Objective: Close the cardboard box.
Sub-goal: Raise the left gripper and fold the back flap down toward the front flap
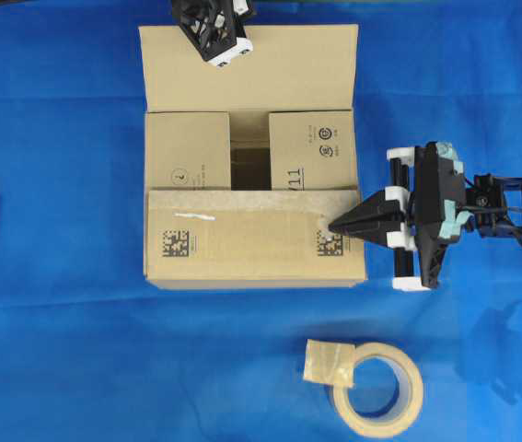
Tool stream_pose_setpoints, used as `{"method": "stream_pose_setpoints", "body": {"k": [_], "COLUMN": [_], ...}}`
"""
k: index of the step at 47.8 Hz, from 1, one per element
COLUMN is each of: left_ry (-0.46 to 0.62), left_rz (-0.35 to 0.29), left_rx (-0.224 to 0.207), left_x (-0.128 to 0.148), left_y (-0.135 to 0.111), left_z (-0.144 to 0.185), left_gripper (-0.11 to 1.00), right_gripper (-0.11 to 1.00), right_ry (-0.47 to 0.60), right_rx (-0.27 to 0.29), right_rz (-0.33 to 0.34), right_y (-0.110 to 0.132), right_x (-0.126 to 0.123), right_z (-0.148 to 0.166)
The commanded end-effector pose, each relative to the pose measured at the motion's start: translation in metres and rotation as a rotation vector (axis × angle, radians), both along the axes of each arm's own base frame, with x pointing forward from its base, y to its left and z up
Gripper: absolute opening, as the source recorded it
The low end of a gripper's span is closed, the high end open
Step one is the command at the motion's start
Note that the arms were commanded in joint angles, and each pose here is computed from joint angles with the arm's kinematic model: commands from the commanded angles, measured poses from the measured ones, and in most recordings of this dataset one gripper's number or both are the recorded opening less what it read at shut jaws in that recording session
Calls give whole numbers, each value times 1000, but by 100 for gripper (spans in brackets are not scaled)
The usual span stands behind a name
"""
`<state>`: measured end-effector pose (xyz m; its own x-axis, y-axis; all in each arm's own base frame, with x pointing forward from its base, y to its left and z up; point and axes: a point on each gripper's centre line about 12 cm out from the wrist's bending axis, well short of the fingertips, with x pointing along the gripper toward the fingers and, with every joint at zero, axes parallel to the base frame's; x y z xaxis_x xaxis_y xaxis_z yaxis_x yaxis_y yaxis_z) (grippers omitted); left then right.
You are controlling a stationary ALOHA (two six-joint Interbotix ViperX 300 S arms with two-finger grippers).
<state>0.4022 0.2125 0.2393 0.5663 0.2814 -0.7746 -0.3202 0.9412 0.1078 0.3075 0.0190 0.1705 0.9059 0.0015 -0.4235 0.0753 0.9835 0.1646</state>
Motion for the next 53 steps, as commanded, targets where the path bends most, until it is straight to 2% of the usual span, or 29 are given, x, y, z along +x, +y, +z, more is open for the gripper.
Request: {"method": "stream_pose_setpoints", "body": {"k": [1,14,25,43,53], "left_ry": [-44,-39,-12,13,-22], "left_rz": [-10,-28,-69,-152,-168], "left_rx": [22,-4,-49,-105,-131], "left_x": [3,2,2,1,-6], "left_y": [-4,-25,-60,-123,-151], "left_z": [24,34,41,27,12], "left_gripper": [0,0,0,0,0], "right_gripper": [0,0,0,0,0], "right_ry": [-27,-26,-27,-27,-36], "right_rx": [1,2,0,1,-1], "right_rz": [-1,-9,-15,-29,-39], "right_y": [0,-2,-4,-8,-11], "right_x": [4,4,5,4,5], "right_z": [7,7,7,7,9]}}
